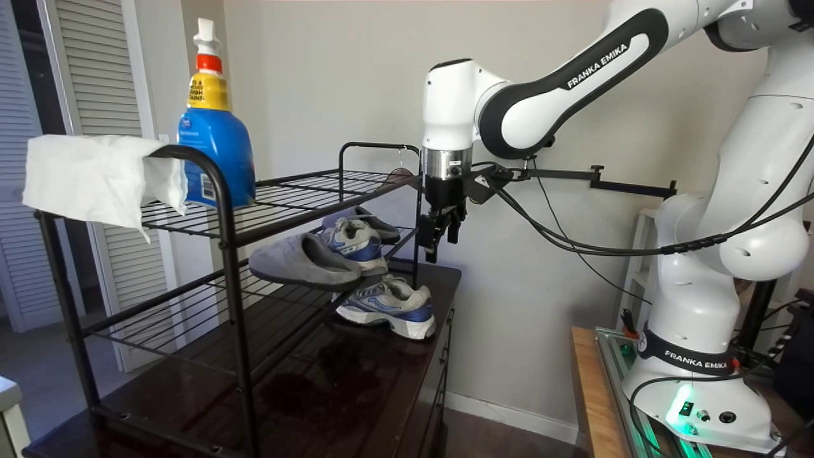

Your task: Remove the sneakers from the shoe rack and place them on top of the cabinet.

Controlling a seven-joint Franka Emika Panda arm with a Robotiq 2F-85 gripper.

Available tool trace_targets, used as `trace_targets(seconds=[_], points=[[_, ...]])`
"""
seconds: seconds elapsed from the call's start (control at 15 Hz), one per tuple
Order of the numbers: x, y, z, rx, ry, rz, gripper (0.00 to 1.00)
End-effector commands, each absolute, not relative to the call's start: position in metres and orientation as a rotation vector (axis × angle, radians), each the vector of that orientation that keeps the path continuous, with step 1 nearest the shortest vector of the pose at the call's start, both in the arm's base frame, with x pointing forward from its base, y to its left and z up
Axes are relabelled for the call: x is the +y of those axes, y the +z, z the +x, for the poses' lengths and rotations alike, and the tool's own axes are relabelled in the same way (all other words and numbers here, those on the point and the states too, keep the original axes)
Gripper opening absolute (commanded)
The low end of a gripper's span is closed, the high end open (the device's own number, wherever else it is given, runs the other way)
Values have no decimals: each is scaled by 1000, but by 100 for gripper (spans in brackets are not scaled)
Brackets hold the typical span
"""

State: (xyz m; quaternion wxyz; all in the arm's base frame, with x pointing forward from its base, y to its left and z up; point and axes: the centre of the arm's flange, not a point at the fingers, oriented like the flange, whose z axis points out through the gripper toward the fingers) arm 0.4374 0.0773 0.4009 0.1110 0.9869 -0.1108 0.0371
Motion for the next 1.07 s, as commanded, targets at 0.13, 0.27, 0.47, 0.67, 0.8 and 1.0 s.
trace_targets(seconds=[0.13,0.27,0.47,0.67,0.8,1.0], points=[[75,411,436,-398,136,2915,100],[73,412,451,-559,116,2976,100],[53,429,473,-735,112,3068,100],[34,442,488,-952,173,3122,100],[26,445,496,-1083,239,3163,100],[23,441,505,-1276,368,3217,100]])
